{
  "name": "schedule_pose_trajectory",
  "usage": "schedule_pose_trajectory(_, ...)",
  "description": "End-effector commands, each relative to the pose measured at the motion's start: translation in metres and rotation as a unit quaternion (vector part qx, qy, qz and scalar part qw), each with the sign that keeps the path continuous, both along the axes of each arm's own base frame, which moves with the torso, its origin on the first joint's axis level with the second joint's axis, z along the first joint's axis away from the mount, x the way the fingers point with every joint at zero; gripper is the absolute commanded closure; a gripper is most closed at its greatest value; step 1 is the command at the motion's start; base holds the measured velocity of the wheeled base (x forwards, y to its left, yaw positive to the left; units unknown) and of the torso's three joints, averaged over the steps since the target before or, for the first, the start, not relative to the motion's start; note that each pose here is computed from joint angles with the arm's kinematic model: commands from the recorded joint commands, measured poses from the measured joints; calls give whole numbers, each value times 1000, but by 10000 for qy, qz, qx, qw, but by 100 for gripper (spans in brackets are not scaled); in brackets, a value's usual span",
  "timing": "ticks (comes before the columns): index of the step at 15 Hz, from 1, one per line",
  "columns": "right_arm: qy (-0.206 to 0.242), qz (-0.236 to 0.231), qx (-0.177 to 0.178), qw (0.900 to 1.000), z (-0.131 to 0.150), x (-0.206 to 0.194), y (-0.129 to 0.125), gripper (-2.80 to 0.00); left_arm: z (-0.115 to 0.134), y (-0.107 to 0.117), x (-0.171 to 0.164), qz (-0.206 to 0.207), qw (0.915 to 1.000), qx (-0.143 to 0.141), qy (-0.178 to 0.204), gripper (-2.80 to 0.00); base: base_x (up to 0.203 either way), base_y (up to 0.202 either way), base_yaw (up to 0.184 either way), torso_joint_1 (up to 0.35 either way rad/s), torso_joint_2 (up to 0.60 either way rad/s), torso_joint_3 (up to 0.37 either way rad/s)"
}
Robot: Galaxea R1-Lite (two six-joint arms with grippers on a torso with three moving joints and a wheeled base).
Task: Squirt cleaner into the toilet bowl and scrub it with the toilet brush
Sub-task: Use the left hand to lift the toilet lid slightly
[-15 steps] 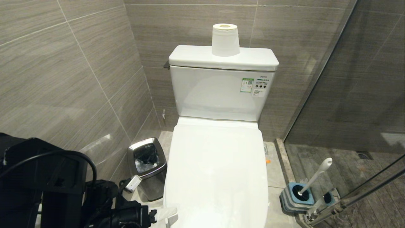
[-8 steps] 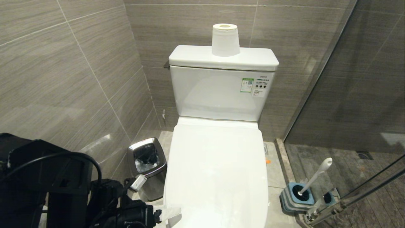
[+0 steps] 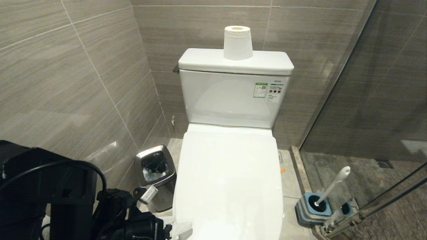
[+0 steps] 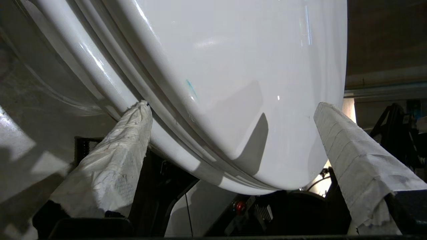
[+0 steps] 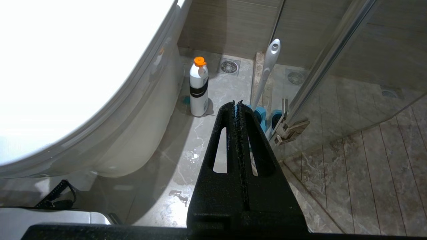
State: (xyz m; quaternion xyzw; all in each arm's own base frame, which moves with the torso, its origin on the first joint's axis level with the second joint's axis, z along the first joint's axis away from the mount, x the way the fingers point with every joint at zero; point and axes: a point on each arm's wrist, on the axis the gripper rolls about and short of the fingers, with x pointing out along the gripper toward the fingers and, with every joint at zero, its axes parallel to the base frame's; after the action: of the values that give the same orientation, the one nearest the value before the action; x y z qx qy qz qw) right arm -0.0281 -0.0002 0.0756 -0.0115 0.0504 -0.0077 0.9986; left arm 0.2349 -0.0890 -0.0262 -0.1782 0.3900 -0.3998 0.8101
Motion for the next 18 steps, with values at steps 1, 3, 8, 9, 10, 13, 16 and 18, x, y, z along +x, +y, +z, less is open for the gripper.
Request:
schedule_pose_trajectory(1,-5,6,-2,10000,0,0,0,0,-4,8,-1,137,9996,217,95,-280,0,0,0,0,0,0)
schedule_pose_trajectory(3,2,-1,-2,10000,0,0,0,0,-6,17,-2,234,9987,420,172,-280,0,0,0,0,0,0)
schedule_pose_trajectory(8,-3,3,-2,10000,0,0,0,0,-9,24,-2,20,9976,695,-19,-280,0,0,0,5,2,0)
schedule_pose_trajectory(9,-4,0,-2,10000,0,0,0,0,-6,24,1,41,9976,664,-166,-280,0,0,0,0,0,0)
schedule_pose_trajectory(10,-2,0,-2,10000,0,0,0,0,-2,27,5,151,9975,596,-339,-280,0,0,0,0,0,0)
schedule_pose_trajectory(13,-5,-1,-2,10000,0,0,0,0,9,32,10,484,9976,228,-442,-280,0,0,0,0,0,0)
schedule_pose_trajectory(16,3,-1,-2,10000,0,0,0,0,17,32,9,770,9967,-174,-206,-280,0,0,0,0,0,0)
schedule_pose_trajectory(18,-2,6,-2,10000,0,0,0,0,21,32,8,825,9960,-348,-55,-280,0,0,0,0,0,0)
